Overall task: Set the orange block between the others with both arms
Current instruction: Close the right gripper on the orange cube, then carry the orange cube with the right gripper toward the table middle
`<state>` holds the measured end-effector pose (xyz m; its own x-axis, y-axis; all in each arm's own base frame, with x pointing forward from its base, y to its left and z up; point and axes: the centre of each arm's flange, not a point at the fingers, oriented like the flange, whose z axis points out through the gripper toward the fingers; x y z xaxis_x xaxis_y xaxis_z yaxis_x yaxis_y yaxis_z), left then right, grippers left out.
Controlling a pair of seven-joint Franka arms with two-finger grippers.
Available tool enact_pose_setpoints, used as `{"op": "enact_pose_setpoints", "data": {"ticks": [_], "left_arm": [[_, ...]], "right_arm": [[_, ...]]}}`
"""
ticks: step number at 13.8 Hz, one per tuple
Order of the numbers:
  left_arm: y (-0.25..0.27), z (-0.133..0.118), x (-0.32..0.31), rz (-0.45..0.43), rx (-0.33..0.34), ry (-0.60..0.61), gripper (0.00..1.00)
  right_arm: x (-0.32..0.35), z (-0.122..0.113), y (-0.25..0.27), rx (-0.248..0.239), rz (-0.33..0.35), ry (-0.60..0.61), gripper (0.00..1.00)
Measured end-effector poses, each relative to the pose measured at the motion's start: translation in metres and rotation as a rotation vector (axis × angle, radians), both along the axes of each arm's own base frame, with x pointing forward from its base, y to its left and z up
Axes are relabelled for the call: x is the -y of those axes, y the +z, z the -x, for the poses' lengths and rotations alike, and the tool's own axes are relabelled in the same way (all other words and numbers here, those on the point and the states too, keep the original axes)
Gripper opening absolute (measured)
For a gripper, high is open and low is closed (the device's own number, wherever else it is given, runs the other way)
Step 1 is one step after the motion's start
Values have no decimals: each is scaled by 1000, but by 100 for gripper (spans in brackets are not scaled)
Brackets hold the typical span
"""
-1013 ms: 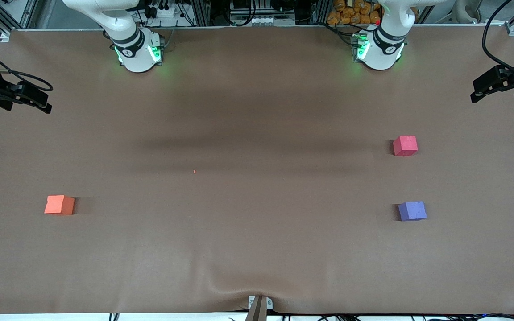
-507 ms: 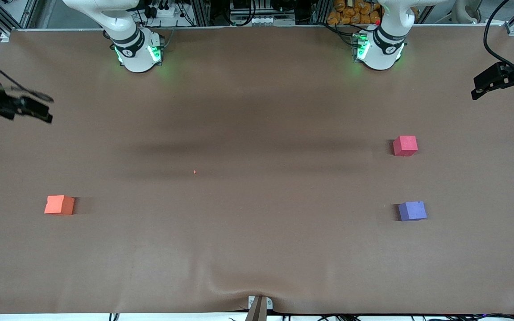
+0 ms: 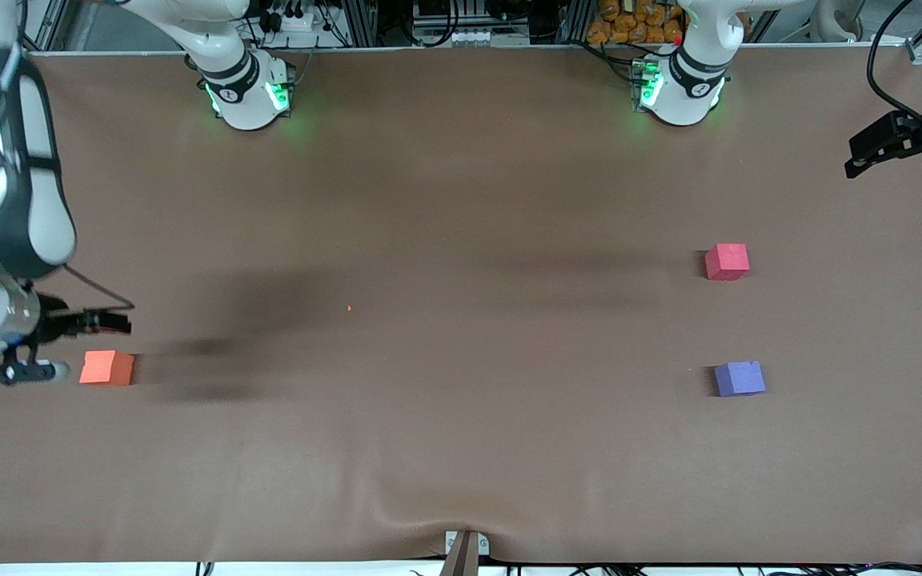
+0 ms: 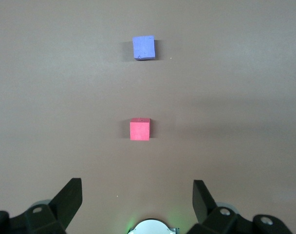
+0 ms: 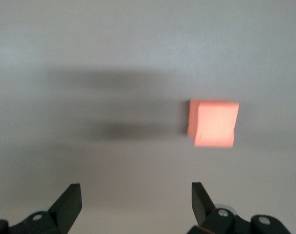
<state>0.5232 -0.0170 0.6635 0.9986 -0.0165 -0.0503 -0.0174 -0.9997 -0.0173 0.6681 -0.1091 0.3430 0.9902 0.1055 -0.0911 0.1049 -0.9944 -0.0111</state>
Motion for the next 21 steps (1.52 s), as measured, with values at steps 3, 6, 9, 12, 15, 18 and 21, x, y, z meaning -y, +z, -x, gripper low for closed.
{"op": "enact_pose_setpoints", "data": {"ticks": [3, 6, 9, 12, 15, 18, 21], "left_arm": [[-1, -1, 0, 0, -2, -1, 100], [-2, -1, 0, 0, -1, -1, 100], [-2, -2, 0, 0, 0, 0, 100], [-2, -2, -2, 0, 1, 3, 100], [-2, -2, -2, 0, 1, 3, 100], [-3, -3, -2, 0, 1, 3, 100], [-4, -4, -2, 1, 2, 3, 100]], "right_arm": [[55, -6, -54, 56, 6, 69, 100], [92, 0, -85, 54, 4, 60, 100], [87, -2, -100, 56, -2, 28, 100], [86, -3, -117, 64, -17, 4, 100], [100, 1, -141, 71, -12, 16, 100], [106, 3, -150, 71, -17, 22, 95], [83, 2, -153, 31, -58, 60, 66]]}}
